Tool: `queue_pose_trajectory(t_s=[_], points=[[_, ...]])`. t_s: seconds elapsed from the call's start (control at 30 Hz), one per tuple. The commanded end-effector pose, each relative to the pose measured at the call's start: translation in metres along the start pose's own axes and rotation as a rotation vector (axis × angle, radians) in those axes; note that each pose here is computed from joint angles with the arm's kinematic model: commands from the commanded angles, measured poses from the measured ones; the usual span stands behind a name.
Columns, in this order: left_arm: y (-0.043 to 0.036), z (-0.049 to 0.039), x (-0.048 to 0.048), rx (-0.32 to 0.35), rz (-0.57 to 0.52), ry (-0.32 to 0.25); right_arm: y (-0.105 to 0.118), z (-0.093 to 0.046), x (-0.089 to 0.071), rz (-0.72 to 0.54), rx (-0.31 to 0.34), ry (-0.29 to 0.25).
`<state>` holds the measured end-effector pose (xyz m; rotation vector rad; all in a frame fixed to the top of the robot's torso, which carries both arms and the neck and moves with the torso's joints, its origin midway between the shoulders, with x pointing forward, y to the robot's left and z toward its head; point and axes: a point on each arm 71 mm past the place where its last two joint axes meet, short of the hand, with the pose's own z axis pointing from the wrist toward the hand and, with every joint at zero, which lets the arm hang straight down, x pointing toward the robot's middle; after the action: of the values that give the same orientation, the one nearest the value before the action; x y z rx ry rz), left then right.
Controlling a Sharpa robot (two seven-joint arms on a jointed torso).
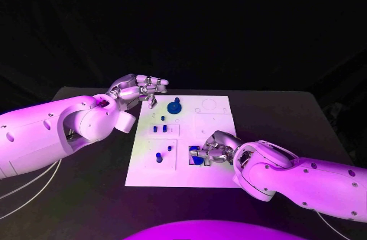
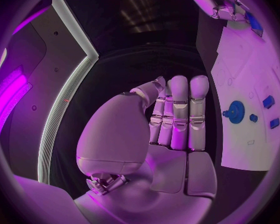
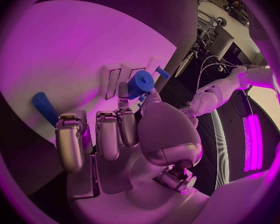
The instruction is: Assemble the parts on the task board
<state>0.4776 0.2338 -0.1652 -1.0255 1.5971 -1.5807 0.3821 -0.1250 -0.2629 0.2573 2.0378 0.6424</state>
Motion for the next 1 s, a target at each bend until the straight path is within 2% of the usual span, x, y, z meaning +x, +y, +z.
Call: queue_pose_trajectory(t_s=[0.03,0.47,0.73,1.0], points=[[-0.0011,0.0003,0.0029,0.006,-0.002,0.024,0.001,0.000,0.001,-0.016,-0.008,0.004],[-0.0011,-0.0004,0.0018,0.005,-0.001,0.022,0.003,-0.009,-0.004,-0.031,-0.052,-0.044],[-0.0012,-0.0011,0.0007,0.004,-0.001,0.020,0.005,-0.017,-0.004,-0.046,-0.084,-0.038],[-0.0010,-0.0006,0.0014,0.003,-0.001,0.022,0.008,-0.015,-0.002,-0.062,-0.088,-0.029]])
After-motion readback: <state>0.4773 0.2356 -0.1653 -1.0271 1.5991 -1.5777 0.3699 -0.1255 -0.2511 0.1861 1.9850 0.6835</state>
